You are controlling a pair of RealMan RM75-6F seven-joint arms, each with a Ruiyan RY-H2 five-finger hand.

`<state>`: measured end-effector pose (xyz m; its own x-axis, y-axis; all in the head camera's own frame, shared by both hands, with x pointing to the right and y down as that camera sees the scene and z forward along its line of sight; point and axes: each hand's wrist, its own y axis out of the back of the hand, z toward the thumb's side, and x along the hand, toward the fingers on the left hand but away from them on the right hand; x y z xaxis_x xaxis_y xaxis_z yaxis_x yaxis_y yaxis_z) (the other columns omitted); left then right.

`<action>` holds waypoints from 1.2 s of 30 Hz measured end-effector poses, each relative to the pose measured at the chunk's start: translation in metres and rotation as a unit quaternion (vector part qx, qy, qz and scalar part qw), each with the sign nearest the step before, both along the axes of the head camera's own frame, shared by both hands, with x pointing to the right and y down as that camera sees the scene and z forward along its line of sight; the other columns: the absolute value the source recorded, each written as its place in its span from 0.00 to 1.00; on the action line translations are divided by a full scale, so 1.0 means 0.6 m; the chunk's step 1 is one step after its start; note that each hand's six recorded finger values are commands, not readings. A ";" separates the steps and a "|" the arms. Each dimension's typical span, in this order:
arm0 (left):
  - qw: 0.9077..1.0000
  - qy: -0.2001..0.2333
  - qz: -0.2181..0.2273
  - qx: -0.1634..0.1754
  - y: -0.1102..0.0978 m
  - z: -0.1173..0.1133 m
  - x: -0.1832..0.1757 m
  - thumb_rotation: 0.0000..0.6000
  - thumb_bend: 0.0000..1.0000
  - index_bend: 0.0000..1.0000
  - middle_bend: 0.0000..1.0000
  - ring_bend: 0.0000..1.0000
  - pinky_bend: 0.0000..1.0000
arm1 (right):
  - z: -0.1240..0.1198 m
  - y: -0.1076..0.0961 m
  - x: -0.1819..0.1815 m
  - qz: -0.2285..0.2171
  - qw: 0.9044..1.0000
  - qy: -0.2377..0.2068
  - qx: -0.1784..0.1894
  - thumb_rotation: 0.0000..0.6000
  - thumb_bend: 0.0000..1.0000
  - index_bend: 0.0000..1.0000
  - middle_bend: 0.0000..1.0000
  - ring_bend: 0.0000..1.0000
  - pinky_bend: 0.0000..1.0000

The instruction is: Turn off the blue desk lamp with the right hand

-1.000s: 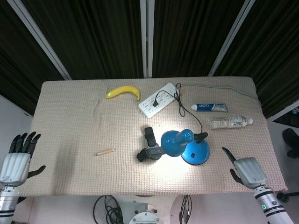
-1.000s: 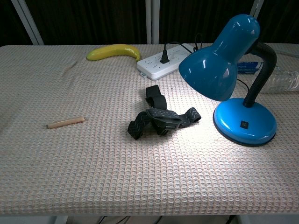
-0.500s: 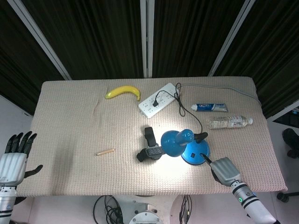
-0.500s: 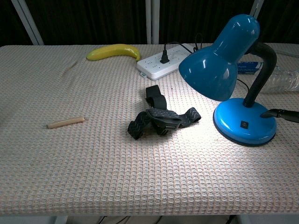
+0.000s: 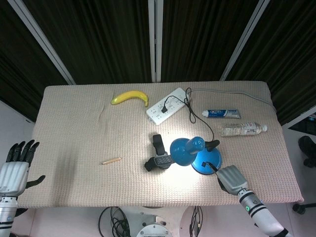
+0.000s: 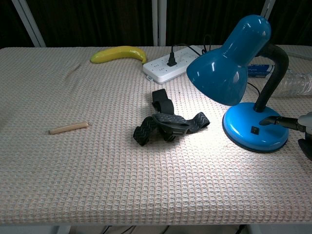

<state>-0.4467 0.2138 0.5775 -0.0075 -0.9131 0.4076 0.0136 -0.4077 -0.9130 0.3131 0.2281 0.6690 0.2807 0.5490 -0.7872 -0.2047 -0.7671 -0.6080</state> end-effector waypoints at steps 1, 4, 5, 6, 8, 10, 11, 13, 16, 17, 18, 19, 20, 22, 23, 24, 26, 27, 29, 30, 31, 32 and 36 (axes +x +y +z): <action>1.000 -0.001 0.001 0.000 0.000 0.000 0.000 1.00 0.05 0.06 0.04 0.00 0.00 | 0.001 0.000 -0.001 -0.001 1.000 -0.001 -0.001 1.00 0.94 0.00 0.98 1.00 0.96; 1.000 0.000 0.001 0.000 0.000 -0.001 0.001 1.00 0.05 0.06 0.04 0.00 0.00 | 0.003 0.001 -0.004 -0.002 1.000 -0.002 -0.005 1.00 0.94 0.00 0.98 1.00 0.96; 1.000 0.000 0.001 -0.001 0.000 -0.001 0.001 1.00 0.05 0.06 0.04 0.00 0.00 | 0.004 0.002 -0.005 -0.002 1.000 -0.003 -0.007 1.00 0.94 0.00 0.98 1.00 0.96; 1.000 0.000 0.001 -0.001 0.001 -0.001 0.001 1.00 0.05 0.06 0.04 0.00 0.00 | 0.005 0.002 -0.005 -0.003 1.000 -0.002 -0.008 1.00 0.94 0.00 0.98 1.00 0.96; 1.000 0.001 0.000 -0.003 0.001 -0.001 0.001 1.00 0.05 0.06 0.04 0.00 0.00 | 0.007 0.004 -0.006 -0.004 1.000 -0.001 -0.011 1.00 0.95 0.00 0.98 1.00 0.96; 1.000 0.000 0.001 -0.003 0.002 -0.001 0.001 1.00 0.05 0.06 0.04 0.00 0.00 | 0.008 0.005 -0.006 -0.003 1.000 -0.001 -0.014 1.00 0.95 0.00 0.98 1.00 0.96; 1.000 0.000 0.001 -0.003 0.002 -0.002 0.001 1.00 0.05 0.06 0.04 0.00 0.00 | 0.009 0.006 -0.007 -0.003 1.000 -0.001 -0.016 1.00 0.95 0.00 0.98 1.00 0.96; 1.000 0.000 0.001 -0.003 0.003 -0.002 0.001 1.00 0.05 0.06 0.04 0.00 0.00 | 0.011 0.007 -0.007 -0.002 1.000 0.000 -0.018 1.00 0.95 0.00 0.98 1.00 0.96; 1.000 0.000 0.002 -0.003 0.002 -0.001 0.002 1.00 0.05 0.06 0.04 0.00 0.00 | 0.013 0.008 -0.007 -0.001 1.000 0.001 -0.021 1.00 0.95 0.00 0.98 1.00 0.96; 1.000 0.000 0.002 -0.003 0.002 -0.001 0.002 1.00 0.05 0.06 0.04 0.00 0.00 | 0.014 0.008 -0.008 0.000 1.000 0.002 -0.023 1.00 0.95 0.00 0.98 1.00 0.96; 1.000 0.001 0.002 -0.003 0.002 -0.002 0.002 1.00 0.05 0.06 0.04 0.00 0.00 | 0.015 0.008 -0.008 0.001 1.000 0.002 -0.024 1.00 0.95 0.00 0.98 1.00 0.96; 1.000 0.001 0.002 -0.003 0.002 -0.002 0.002 1.00 0.05 0.06 0.04 0.00 0.00 | 0.016 0.009 -0.008 0.002 1.000 0.002 -0.024 1.00 0.95 0.00 0.98 1.00 0.96; 1.000 0.001 0.001 -0.003 0.002 -0.002 0.002 1.00 0.05 0.06 0.04 0.00 0.00 | 0.016 0.009 -0.007 0.004 1.000 0.003 -0.025 1.00 0.95 0.00 0.98 1.00 0.96; 1.000 0.000 0.001 -0.003 0.002 -0.002 0.001 1.00 0.05 0.06 0.04 0.00 0.00 | 0.017 0.008 -0.007 0.006 1.000 0.003 -0.024 1.00 0.95 0.00 0.98 1.00 0.96; 1.000 0.000 0.000 -0.003 0.002 -0.002 0.000 1.00 0.05 0.06 0.04 0.00 0.00 | 0.017 0.008 -0.006 0.007 1.000 0.003 -0.025 1.00 0.95 0.00 0.98 1.00 0.96; 1.000 0.000 0.000 -0.003 0.002 -0.002 0.000 1.00 0.05 0.06 0.04 0.00 0.00 | 0.017 0.008 -0.005 0.008 1.000 0.004 -0.025 1.00 0.95 0.00 0.98 1.00 0.96; 1.000 0.000 0.000 -0.004 0.002 -0.001 0.000 1.00 0.05 0.06 0.04 0.00 0.00 | 0.018 0.008 -0.003 0.010 1.000 0.005 -0.028 1.00 0.95 0.00 0.98 1.00 0.96; 1.000 0.000 0.001 -0.004 0.001 -0.001 0.000 1.00 0.05 0.06 0.04 0.00 0.00 | 0.019 0.009 -0.003 0.011 0.999 0.006 -0.030 1.00 0.95 0.00 0.98 1.00 0.96; 1.000 0.001 0.002 -0.004 0.001 -0.001 0.001 1.00 0.05 0.06 0.04 0.00 0.00 | 0.023 0.010 0.000 0.013 0.999 0.009 -0.035 1.00 0.95 0.00 0.98 1.00 0.96; 1.000 0.001 0.002 -0.004 0.001 -0.001 0.001 1.00 0.05 0.06 0.04 0.00 0.00 | 0.024 0.010 0.001 0.014 0.999 0.010 -0.037 1.00 0.95 0.00 0.98 1.00 0.96; 1.000 0.001 0.002 -0.003 0.001 -0.002 0.001 1.00 0.05 0.06 0.04 0.00 0.00 | 0.025 0.011 0.002 0.015 0.999 0.011 -0.039 1.00 0.95 0.00 0.98 1.00 0.96; 1.000 0.001 0.002 -0.003 0.001 -0.002 0.001 1.00 0.05 0.06 0.04 0.00 0.00 | 0.027 0.010 0.003 0.017 0.999 0.012 -0.041 1.00 0.95 0.00 0.98 1.00 0.96; 1.000 0.000 0.002 -0.001 0.001 -0.004 0.001 1.00 0.05 0.06 0.05 0.00 0.00 | 0.026 0.008 0.004 0.020 0.999 0.009 -0.039 1.00 0.95 0.00 0.98 1.00 0.96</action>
